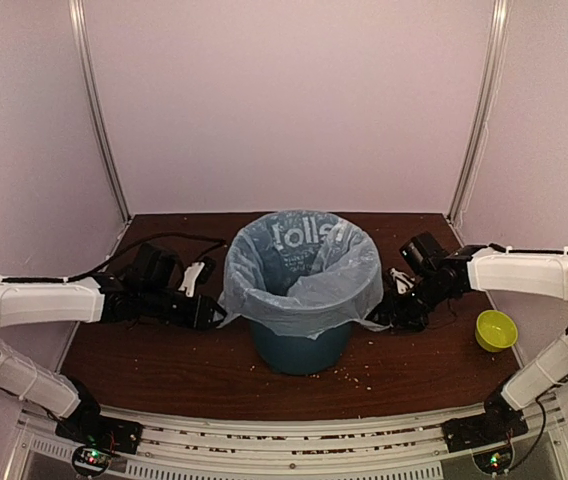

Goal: Put the trash bags into the trash bin

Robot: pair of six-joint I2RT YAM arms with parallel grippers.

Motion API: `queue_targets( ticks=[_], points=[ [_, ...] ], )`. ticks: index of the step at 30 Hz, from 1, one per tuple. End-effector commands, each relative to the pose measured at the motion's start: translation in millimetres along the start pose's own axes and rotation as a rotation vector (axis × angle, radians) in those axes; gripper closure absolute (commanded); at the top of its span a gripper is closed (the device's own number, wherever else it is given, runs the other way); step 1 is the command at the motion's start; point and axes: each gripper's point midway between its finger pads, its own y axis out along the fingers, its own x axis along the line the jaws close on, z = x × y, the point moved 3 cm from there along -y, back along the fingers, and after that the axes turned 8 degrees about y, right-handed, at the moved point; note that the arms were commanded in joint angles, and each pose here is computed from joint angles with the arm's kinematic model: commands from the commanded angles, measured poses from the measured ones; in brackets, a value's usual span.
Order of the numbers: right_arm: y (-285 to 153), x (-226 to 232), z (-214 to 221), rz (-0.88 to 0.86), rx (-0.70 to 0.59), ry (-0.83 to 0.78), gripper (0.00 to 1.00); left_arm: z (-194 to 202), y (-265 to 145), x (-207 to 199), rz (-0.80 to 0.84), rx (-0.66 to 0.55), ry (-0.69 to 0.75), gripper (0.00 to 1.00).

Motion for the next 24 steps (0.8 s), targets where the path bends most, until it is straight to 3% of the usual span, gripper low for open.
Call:
queue_targets(
  ticks=[1,7,10,16,24],
  points=[
    [13.5,-2.7,-10.7,0.002,-0.029,-0.032,0.31,5.2,19.5,4.2,0.039,0.004,-0.005,0.74],
    [31.7,-17.6,-9.0,0.063,0.008,-0.046,0.32,22.0,36.1,14.2,0.027,0.073,-0.03,0.74],
    [32.6,-16.3,-11.6,0.07,0.017,-0.05,0.32,16.7,29.4,11.4,0.022,0.055,-0.018,0.65],
    [-4.5,-0.3,-13.6,0.055,-0.036,-0.083,0.3,3.7,1.6,1.7,0.001,0.013,0.036,0.5],
    [-59.2,10.9,0.6,0.058,-0.066,-0.114,0.25,-14.1,-49.2,-11.6,-0.049,-0.092,0.118,0.4]
  ],
)
